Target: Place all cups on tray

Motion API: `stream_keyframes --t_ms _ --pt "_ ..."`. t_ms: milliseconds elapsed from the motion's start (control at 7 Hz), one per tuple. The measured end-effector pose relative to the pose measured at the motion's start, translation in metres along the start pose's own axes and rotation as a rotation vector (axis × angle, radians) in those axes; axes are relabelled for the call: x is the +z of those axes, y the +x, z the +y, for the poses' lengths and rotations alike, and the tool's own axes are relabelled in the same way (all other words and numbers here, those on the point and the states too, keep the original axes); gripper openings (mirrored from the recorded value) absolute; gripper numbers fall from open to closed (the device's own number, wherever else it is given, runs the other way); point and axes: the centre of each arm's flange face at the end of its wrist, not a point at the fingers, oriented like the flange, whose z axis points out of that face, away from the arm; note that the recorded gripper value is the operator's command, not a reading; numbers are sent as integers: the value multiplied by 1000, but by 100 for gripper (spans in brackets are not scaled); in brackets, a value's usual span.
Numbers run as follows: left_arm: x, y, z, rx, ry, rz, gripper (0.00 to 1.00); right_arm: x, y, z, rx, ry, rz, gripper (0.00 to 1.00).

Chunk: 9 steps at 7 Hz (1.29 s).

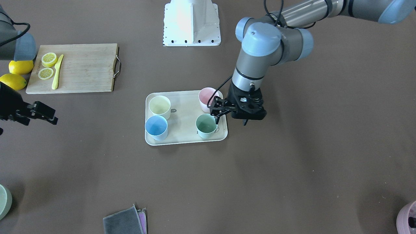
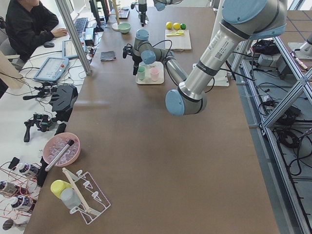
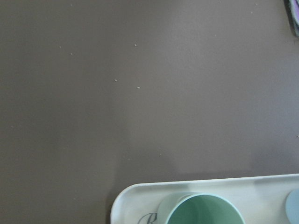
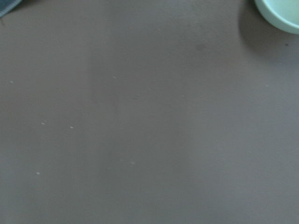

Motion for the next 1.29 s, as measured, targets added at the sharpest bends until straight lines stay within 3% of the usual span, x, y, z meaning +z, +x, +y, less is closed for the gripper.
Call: stream_keyframes --t_ms 429,714,1000,1286 --pt "-65 -153 -23 0 125 -27 98 -2 75 1 30 80 95 100" --pt "-71 -214 -20 -3 157 -59 98 -9 115 4 -1 103 145 100" --pt "-83 -286 -21 87 122 -117 98 -46 188 23 -24 76 64 100" --pt "-108 -389 -19 134 33 -119 98 -79 249 39 102 78 32 100"
